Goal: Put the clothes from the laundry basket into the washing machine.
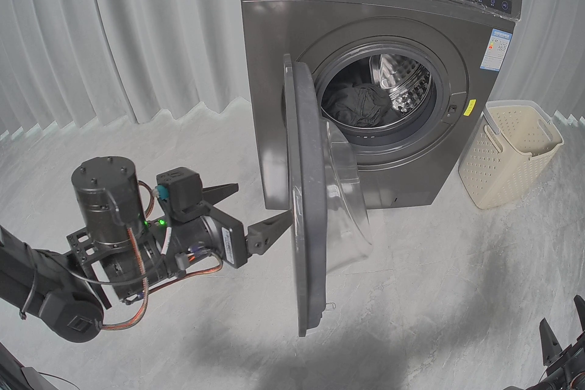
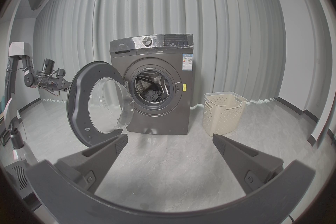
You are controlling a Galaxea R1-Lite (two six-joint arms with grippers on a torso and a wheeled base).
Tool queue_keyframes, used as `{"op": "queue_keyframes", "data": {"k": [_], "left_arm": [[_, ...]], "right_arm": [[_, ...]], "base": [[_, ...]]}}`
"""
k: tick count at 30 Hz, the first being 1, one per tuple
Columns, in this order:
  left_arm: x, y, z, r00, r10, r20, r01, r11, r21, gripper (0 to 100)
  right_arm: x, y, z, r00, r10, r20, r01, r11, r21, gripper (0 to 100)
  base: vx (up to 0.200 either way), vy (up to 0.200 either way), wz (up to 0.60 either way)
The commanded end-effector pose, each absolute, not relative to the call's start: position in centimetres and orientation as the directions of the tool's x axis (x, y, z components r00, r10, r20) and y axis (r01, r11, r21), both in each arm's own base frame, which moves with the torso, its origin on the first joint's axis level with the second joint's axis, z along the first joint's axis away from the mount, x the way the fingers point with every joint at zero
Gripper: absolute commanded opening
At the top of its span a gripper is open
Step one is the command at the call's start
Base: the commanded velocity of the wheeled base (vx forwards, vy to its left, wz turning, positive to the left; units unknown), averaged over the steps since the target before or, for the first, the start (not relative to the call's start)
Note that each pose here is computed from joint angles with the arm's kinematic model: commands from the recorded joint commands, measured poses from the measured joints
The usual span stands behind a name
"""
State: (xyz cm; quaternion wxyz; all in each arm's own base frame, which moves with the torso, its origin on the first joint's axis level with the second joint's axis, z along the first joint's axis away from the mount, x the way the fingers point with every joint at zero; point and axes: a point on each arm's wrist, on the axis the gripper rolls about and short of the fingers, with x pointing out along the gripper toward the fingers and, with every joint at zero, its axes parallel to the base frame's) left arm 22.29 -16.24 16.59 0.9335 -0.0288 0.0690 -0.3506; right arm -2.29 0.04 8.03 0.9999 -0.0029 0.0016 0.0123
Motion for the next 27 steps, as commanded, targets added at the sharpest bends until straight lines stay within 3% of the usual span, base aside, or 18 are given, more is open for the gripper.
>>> {"op": "queue_keyframes", "data": {"k": [1, 12, 27], "left_arm": [[24.0, -19.3, 16.1, 0.736, -0.668, -0.112, 0.660, 0.744, -0.098, 100], [26.4, -23.2, 16.9, 0.718, -0.694, -0.057, 0.688, 0.719, -0.096, 100], [33.6, -30.0, 18.2, 0.754, -0.654, 0.064, 0.656, 0.744, -0.128, 100]], "right_arm": [[-2.3, 0.0, 7.5, 1.000, 0.025, -0.003, -0.025, 1.000, -0.006, 100], [-2.3, 0.0, 7.5, 1.000, 0.025, -0.003, -0.025, 1.000, -0.006, 100], [-2.3, 0.0, 7.5, 1.000, 0.025, -0.003, -0.025, 1.000, -0.006, 100]], "base": [[0.000, 0.000, 0.00], [0.000, 0.000, 0.00], [0.000, 0.000, 0.00]]}}
